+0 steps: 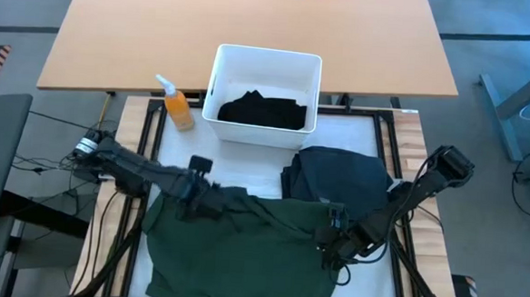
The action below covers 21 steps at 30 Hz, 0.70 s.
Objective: Fold laundry
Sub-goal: Fold the green polo shirt from the white laundry organizer
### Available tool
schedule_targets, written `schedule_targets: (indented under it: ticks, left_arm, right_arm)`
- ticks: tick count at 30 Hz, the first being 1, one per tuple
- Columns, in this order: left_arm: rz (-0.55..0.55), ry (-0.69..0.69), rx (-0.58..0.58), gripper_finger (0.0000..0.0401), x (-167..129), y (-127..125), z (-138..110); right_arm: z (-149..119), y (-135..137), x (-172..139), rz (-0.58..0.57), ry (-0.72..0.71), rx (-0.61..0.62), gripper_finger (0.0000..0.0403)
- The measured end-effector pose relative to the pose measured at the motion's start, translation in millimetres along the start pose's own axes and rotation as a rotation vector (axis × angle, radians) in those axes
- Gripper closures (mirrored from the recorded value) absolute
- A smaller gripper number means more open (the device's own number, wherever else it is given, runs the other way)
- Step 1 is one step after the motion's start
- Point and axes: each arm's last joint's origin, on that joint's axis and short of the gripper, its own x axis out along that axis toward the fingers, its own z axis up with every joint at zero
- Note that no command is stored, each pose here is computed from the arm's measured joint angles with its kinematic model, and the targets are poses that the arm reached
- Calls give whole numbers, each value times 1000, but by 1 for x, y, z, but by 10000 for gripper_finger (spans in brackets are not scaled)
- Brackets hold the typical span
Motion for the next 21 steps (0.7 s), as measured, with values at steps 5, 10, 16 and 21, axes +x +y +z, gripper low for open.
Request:
schedule_targets:
  ticks: [5, 10, 16, 21]
  left_arm:
    - [-93, 2, -32, 401, -10, -36, -10]
    - [-147, 36, -77, 401, -1, -73, -23]
    - [-304, 14, -110, 401, 37, -117, -32]
    - [-265, -7, -230, 393, 68, -128, -41]
  right_arm:
    - [-1, 0, 0, 24, 33, 33, 373]
    - [-3, 4, 0, 70, 67, 54, 381]
    - [-3, 8, -1, 125, 78, 81, 368]
    - [0, 10, -1, 147, 55, 93, 359]
